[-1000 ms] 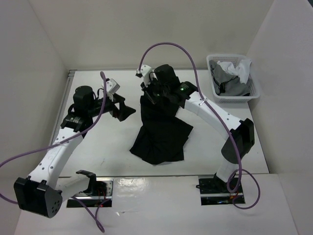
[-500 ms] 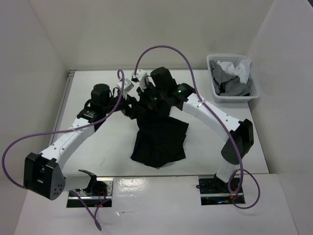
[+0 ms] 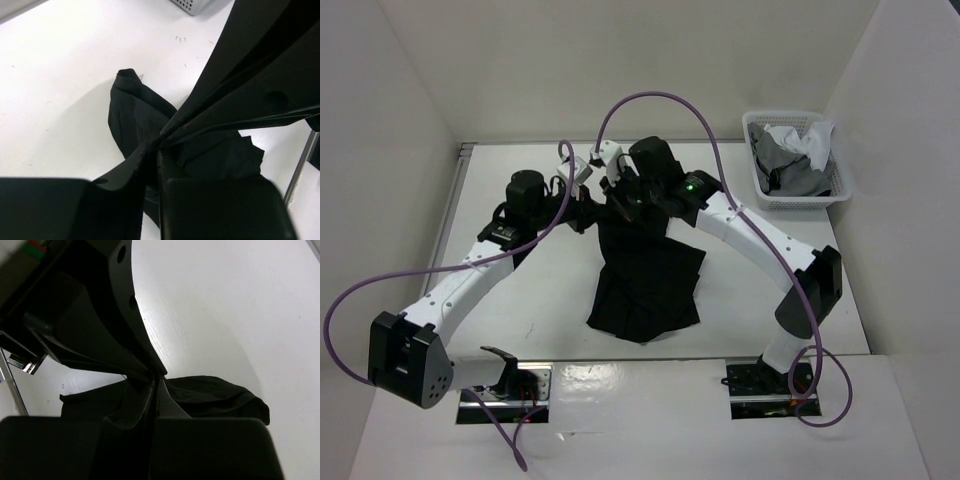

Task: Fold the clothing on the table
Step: Flatten the skirt out

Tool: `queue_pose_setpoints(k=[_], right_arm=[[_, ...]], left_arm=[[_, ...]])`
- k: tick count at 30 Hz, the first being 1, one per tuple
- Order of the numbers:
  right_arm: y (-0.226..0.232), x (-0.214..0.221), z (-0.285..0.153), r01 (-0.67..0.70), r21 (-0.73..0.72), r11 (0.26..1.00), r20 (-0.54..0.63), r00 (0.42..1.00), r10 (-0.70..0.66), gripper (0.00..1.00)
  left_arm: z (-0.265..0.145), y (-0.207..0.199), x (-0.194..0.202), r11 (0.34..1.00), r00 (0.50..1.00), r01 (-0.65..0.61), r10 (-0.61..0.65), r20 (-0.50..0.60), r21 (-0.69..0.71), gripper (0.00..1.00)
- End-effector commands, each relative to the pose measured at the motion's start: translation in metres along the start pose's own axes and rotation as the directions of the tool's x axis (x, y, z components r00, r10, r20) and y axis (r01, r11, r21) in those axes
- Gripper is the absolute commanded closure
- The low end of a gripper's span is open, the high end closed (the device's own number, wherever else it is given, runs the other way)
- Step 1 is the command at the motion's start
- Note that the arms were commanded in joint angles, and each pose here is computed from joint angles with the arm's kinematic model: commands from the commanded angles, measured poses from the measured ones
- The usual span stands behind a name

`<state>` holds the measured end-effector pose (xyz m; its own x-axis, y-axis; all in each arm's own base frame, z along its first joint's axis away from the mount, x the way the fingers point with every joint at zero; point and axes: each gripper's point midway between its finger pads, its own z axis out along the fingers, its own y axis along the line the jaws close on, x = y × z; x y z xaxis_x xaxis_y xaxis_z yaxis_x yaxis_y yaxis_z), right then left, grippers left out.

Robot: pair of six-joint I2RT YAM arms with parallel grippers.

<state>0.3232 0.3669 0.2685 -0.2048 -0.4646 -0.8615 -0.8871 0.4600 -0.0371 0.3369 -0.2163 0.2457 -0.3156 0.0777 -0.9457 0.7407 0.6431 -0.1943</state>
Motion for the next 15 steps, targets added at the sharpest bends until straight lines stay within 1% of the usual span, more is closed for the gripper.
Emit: queue_pose_setpoints(k=[1, 2, 3, 5, 6, 8, 9, 10, 11, 12, 13, 15], right_arm=[[0.016, -0.029, -0.023, 0.024, -0.037, 0.999, 0.087, 0.996, -0.021, 1.0], [0.016, -0.032, -0.026, 0.027, -0.035, 0.999, 0.095, 0.995, -0.024, 1.0], [0.016, -0.028, -0.025, 0.024, -0.037, 0.999, 0.087, 0.996, -0.021, 1.0], [0.014, -0.029, -0.027, 0.026, -0.02, 0.999, 0.093, 0.995, -0.024, 1.0], [0.012, -0.024, -0.028, 0.024, -0.004, 1.0, 0.088, 0.996, -0.023, 0.92], [0.005, -0.02, -0.028, 0.023, 0.043, 0.999, 0.094, 0.995, -0.027, 0.68], [0.0, -0.007, -0.026, 0.017, 0.078, 0.997, 0.069, 0.997, -0.022, 0.44], [-0.002, -0.008, -0.033, 0.018, 0.099, 0.995, 0.086, 0.996, -0.027, 0.38], [-0.005, -0.01, -0.036, 0.02, 0.121, 0.992, 0.106, 0.994, -0.033, 0.33], [-0.007, -0.005, -0.042, 0.018, 0.149, 0.989, 0.107, 0.994, -0.034, 0.27], [-0.017, -0.003, -0.047, 0.007, 0.173, 0.985, 0.117, 0.993, -0.027, 0.26], [-0.03, 0.003, -0.054, -0.019, 0.19, 0.981, 0.134, 0.991, -0.007, 0.24]], left_arm=[[0.005, 0.005, -0.021, 0.999, 0.997, -0.046, 0.047, 0.057, -0.024, 0.85], [0.004, 0.005, -0.023, 0.998, 0.997, -0.054, 0.056, 0.055, -0.025, 0.9], [0.006, 0.006, -0.02, 0.999, 0.998, -0.045, 0.046, 0.038, -0.024, 0.98], [0.009, 0.008, -0.02, 0.998, 0.998, -0.05, 0.05, 0.023, -0.039, 1.0], [0.006, 0.009, -0.028, 0.996, 0.997, -0.078, 0.079, 0.022, -0.049, 1.0], [0.01, 0.001, -0.033, 0.993, 0.994, -0.108, 0.109, 0.005, -0.037, 1.0], [0.008, 0.001, -0.031, 0.992, 0.993, -0.116, 0.115, -0.023, -0.053, 1.0], [0.008, 0.001, -0.045, 0.984, 0.986, -0.165, 0.164, -0.017, -0.063, 1.0], [0.007, -0.008, -0.043, 0.982, 0.983, -0.18, 0.177, -0.052, -0.053, 1.0], [0.009, -0.004, -0.045, 0.977, 0.979, -0.196, 0.19, -0.075, -0.079, 1.0], [0.01, -0.005, -0.059, 0.968, 0.971, -0.235, 0.23, -0.072, -0.086, 1.0], [0.015, -0.009, -0.052, 0.964, 0.96, -0.256, 0.243, -0.141, -0.078, 1.0]])
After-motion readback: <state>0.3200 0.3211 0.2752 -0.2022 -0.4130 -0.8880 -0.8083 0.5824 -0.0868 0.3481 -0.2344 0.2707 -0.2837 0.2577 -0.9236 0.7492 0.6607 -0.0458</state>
